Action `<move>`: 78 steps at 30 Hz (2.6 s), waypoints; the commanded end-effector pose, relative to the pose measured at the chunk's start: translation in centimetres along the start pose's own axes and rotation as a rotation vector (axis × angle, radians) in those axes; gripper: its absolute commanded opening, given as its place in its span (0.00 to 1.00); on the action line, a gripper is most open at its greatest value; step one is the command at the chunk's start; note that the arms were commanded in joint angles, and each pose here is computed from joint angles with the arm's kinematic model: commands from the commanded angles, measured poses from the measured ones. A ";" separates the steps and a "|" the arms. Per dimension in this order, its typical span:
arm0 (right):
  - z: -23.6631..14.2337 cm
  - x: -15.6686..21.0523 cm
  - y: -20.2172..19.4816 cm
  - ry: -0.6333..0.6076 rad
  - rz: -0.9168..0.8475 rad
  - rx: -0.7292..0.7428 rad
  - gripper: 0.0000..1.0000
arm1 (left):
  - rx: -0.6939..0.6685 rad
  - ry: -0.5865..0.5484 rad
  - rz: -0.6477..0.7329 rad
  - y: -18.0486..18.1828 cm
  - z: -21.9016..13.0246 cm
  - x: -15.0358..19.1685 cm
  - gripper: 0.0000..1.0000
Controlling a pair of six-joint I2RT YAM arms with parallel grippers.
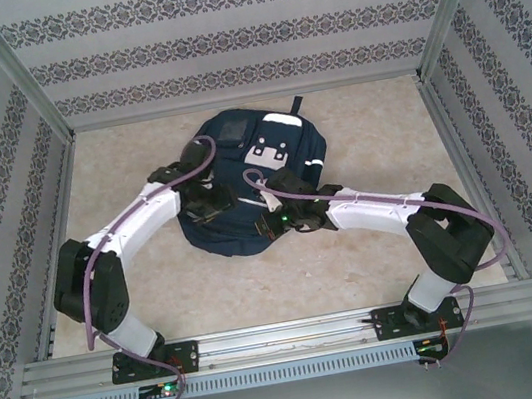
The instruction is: Pack books, pencil case, and school supplies into a backpack
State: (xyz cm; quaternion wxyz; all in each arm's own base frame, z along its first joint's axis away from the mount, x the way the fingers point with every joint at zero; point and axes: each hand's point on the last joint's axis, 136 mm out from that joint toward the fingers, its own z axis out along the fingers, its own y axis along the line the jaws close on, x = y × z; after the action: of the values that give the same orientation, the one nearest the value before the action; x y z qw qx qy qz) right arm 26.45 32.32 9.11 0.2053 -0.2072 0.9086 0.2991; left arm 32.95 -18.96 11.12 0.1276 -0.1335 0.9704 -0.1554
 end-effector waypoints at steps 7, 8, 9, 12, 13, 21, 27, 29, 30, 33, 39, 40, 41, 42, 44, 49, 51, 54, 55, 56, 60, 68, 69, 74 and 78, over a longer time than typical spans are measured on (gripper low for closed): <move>-0.1 -0.5 4.0 -0.022 -0.039 -0.150 0.00 | -0.034 -0.186 -0.267 0.8 1.9 -2.4 0.57; -0.2 -0.5 4.1 -0.024 -0.041 -0.151 0.00 | -0.030 -0.191 -0.292 0.9 2.2 -2.4 0.57; -0.2 -0.6 4.1 -0.026 -0.042 -0.149 0.00 | -0.016 -0.201 -0.322 1.0 2.5 -2.3 0.57; -0.2 -0.4 3.6 -0.025 -0.044 -0.123 0.00 | 0.011 -0.238 -0.407 1.7 3.0 -1.7 0.57; -0.2 -0.3 3.4 -0.024 -0.045 -0.116 0.00 | 0.006 -0.247 -0.419 2.0 3.0 -1.5 0.58; -0.2 0.0 3.9 -0.019 -0.058 -0.134 0.00 | 0.011 -0.247 -0.510 2.4 2.9 -0.6 0.52; -0.3 0.5 2.0 0.010 -0.093 -0.025 0.00 | -0.070 -0.334 -0.412 3.0 0.7 -2.4 0.00; -0.7 0.8 0.7 0.015 -0.131 0.052 0.00 | -0.077 -0.353 -0.381 3.5 -0.2 -2.7 0.00; -0.9 0.9 0.0 0.017 -0.145 0.092 0.00 | -0.079 -0.356 -0.371 3.8 -0.4 -2.8 0.00; -2.0 0.9 -2.7 0.017 -0.191 0.241 0.00 | -0.086 -0.349 -0.310 4.8 -1.0 -2.7 0.00; -3.6 0.5 -7.0 0.002 -0.192 0.418 0.00 | -0.089 -0.282 -0.162 6.3 -0.8 -1.5 0.00; -3.7 0.2 -7.5 -0.007 -0.188 0.430 0.00 | -0.084 -0.272 -0.130 6.5 -0.8 -1.4 0.00; -3.8 -0.1 -7.6 -0.020 -0.184 0.432 0.00 | -0.089 -0.270 -0.101 6.7 -1.0 -1.3 0.00; -3.8 -0.4 -7.8 -0.030 -0.181 0.436 0.00 | -0.085 -0.265 -0.068 6.7 -1.1 -1.2 0.00; -3.8 -1.3 -8.1 -0.052 -0.175 0.442 0.00 | -0.065 -0.241 0.017 6.4 -1.3 -1.0 0.00; -3.6 -3.1 -8.1 -0.082 -0.115 0.387 0.00 | -0.022 -0.170 0.167 6.6 -1.4 -0.2 0.00; -3.5 -3.4 -8.4 -0.081 -0.101 0.372 0.00 | -0.002 -0.134 0.186 7.0 -1.2 0.0 0.00; -3.8 -3.3 -10.2 -0.068 -0.053 0.407 0.00 | -0.009 -0.102 0.202 8.0 -0.9 0.1 0.00; -3.9 -3.2 -10.7 -0.064 -0.001 0.391 0.00 | -0.013 -0.092 0.211 8.3 -0.8 0.1 0.00; -3.9 -3.2 -10.8 -0.052 0.071 0.330 0.00 | -0.015 -0.085 0.218 8.6 -0.8 0.2 0.00; -4.1 -4.1 -9.3 -0.051 0.219 0.141 0.00 | -0.015 -0.066 0.237 8.9 -0.7 0.2 0.00; -5.8 -3.9 -7.7 -0.070 0.109 0.131 0.21 | 0.041 -0.074 0.140 7.2 -1.9 -0.7 0.27; -6.2 -3.7 -8.1 -0.074 0.116 0.151 0.26 | 0.038 -0.073 0.131 7.2 -2.3 -0.8 0.34; -10.1 -4.4 -8.9 -0.206 0.095 0.243 0.42 | 0.031 -0.139 0.174 6.6 -5.0 -2.2 0.58; -14.7 -5.5 -10.2 -0.372 0.032 0.398 0.73 | -0.029 -0.321 0.243 6.9 -8.6 -4.6 0.80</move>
State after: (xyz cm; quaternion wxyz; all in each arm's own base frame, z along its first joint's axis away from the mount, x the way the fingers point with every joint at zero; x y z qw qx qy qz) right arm 31.41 20.11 16.13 0.3311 -0.1079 0.9120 0.2168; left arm 32.65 -10.82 13.92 0.2309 -0.0511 0.9615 -0.1402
